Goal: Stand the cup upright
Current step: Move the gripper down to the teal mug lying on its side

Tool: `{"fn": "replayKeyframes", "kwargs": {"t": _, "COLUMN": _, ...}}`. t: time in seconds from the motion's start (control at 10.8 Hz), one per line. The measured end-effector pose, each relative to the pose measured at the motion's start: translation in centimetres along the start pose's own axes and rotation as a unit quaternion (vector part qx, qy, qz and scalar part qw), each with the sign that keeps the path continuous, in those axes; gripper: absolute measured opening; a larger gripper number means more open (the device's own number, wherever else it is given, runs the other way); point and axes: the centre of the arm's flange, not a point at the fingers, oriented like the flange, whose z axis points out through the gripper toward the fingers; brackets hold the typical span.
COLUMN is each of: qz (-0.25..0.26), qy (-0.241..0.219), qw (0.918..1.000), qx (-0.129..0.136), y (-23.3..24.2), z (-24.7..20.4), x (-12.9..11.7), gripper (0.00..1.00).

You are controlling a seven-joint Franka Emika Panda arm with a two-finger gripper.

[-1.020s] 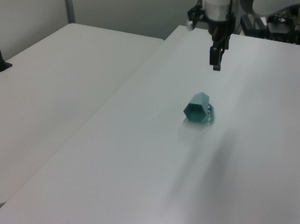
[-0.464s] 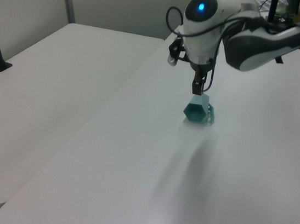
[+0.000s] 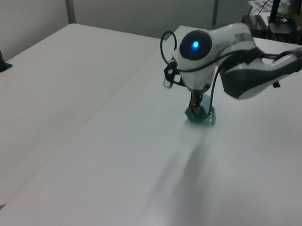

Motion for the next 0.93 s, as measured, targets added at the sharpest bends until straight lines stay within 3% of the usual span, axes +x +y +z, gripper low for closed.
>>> {"fn": "replayKeyframes", "kwargs": {"t": 0.28, "qz": -0.015, "qy": -0.001, "qw": 0.9999, "qx": -0.006, "y": -2.2, "z": 2.2, "x": 0.5, "gripper": 1.0}}
{"fn": "replayKeyframes", "kwargs": {"t": 0.56, "qz": -0.027, "qy": -0.009, "qw": 0.999, "qx": -0.035, "y": -4.5, "z": 5.8, "x": 0.9, "gripper": 1.0}}
{"fn": "replayKeyframes", "kwargs": {"t": 0.93, "qz": -0.019, "qy": -0.014, "qw": 0.9973, "qx": -0.07, "y": -3.0, "z": 9.2, "x": 1.9, "gripper": 1.0}}
